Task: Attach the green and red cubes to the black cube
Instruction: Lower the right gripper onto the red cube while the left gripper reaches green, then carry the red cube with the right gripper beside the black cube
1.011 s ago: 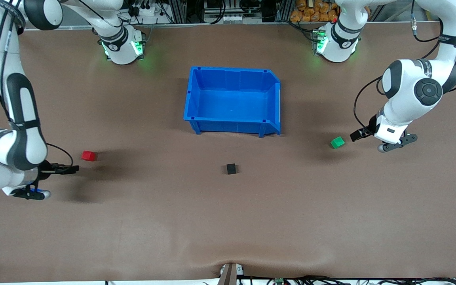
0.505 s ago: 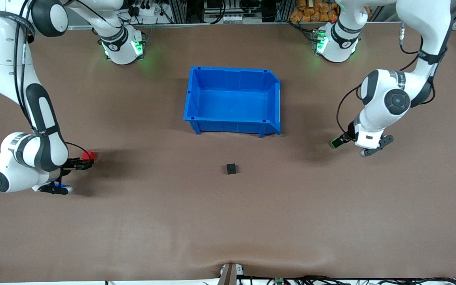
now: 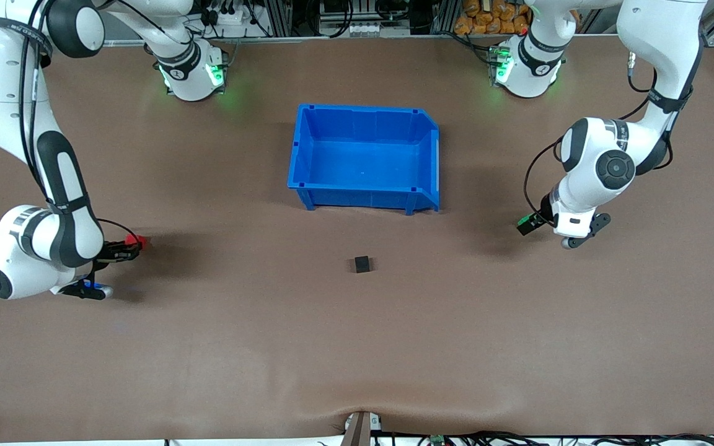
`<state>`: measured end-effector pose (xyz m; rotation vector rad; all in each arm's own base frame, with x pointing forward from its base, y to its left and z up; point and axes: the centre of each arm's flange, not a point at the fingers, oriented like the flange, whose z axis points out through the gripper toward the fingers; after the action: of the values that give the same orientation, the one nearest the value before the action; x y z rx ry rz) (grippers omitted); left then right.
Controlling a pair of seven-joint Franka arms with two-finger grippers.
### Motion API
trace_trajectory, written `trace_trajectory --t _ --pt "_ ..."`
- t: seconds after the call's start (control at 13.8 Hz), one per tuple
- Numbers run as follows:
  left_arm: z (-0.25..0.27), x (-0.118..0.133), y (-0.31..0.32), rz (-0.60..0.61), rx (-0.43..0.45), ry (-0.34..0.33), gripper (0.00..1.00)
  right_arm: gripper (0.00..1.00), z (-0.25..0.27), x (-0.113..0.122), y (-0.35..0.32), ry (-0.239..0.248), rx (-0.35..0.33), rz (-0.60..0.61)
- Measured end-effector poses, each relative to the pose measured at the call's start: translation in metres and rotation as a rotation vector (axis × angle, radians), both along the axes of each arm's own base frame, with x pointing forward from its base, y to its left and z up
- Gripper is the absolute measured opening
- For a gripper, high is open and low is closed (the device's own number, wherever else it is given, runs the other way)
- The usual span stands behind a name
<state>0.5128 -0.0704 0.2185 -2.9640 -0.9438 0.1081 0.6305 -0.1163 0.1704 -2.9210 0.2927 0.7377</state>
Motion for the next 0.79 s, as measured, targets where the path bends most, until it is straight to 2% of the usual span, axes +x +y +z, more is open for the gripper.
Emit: trace_trajectory --t 0.29,0.43,0.65,0.79 --pt "-0.011 0.0 0.0 0.034 -0.001 0.003 1.0 0.4 0.02 0.025 0.064 -0.006 0.06 -0.288" --pt "-0.018 0.0 0.001 0.039 -0.004 0.001 1.0 0.4 0.035 0.037 0.107 0.022 0.077 -0.444" --pt "-0.028 -0.001 0.003 0.043 -0.006 0.006 1.0 0.4 0.045 0.05 0.166 0.068 0.06 -0.732" --pt "-0.034 -0.002 0.004 0.044 -0.006 0.015 1.0 0.4 0.051 0.06 0.215 0.044 0.03 -0.899"
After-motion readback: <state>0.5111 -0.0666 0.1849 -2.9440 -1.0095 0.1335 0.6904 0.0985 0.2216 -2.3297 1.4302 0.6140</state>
